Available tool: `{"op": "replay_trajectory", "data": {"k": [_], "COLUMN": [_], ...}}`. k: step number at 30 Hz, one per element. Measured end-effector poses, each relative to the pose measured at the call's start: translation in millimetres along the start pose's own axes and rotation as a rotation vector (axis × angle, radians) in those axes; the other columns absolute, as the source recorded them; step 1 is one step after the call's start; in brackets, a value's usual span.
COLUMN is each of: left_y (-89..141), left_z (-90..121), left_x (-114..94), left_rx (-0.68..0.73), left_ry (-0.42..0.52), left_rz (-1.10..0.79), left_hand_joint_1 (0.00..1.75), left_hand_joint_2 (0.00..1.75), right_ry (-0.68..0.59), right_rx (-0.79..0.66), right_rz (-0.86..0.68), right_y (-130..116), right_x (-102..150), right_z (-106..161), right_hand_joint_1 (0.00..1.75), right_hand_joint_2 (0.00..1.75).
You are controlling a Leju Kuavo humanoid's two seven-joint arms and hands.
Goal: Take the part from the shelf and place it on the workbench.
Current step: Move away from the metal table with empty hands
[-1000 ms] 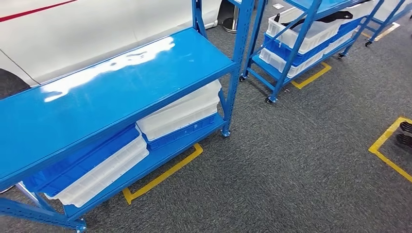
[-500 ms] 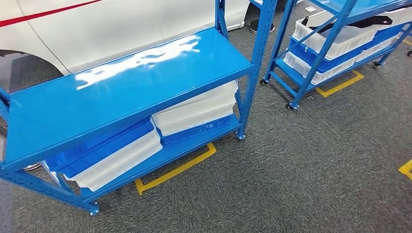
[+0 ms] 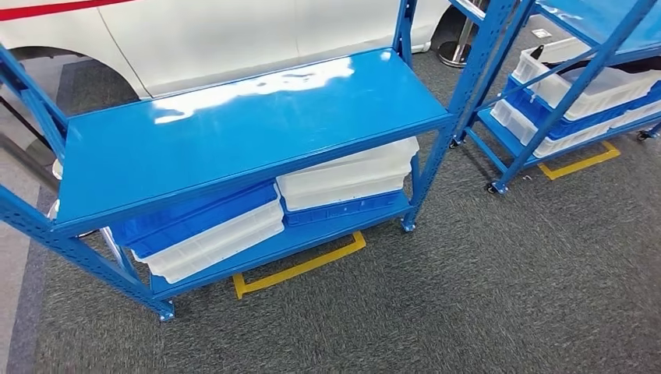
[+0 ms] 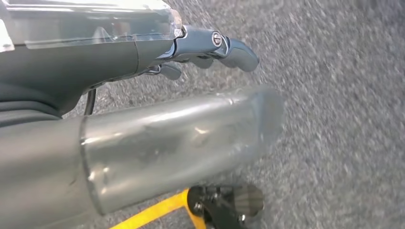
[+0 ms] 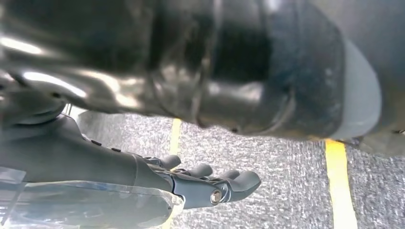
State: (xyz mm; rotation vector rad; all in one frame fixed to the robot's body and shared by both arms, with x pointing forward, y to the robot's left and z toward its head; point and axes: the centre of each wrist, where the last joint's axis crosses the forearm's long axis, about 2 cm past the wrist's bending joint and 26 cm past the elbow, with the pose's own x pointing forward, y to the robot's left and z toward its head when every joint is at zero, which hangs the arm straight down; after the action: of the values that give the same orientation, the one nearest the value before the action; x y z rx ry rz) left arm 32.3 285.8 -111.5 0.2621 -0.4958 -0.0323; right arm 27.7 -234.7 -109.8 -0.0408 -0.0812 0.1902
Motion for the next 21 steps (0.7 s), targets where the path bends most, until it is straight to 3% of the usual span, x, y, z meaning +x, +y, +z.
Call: {"op": "replay_trajectory", "data": {"k": [21], "left_y": [0.7], "left_z": [0.3], "left_x": [-1.3], "left_rx": [-0.009], "left_ry": [0.001], "left_rz": [-0.011], "left_hand_joint_1": [0.00], "left_hand_joint_2": [0.00], "right_ry": [0.009], "right_rx": [-0.002], "right_rz": [-0.008], "right_y": [-2.6], "right_x": [-2.0], "right_z": [-0.4], "right_hand_joint_1": [0.00], "right_hand_joint_2": [0.00]}}
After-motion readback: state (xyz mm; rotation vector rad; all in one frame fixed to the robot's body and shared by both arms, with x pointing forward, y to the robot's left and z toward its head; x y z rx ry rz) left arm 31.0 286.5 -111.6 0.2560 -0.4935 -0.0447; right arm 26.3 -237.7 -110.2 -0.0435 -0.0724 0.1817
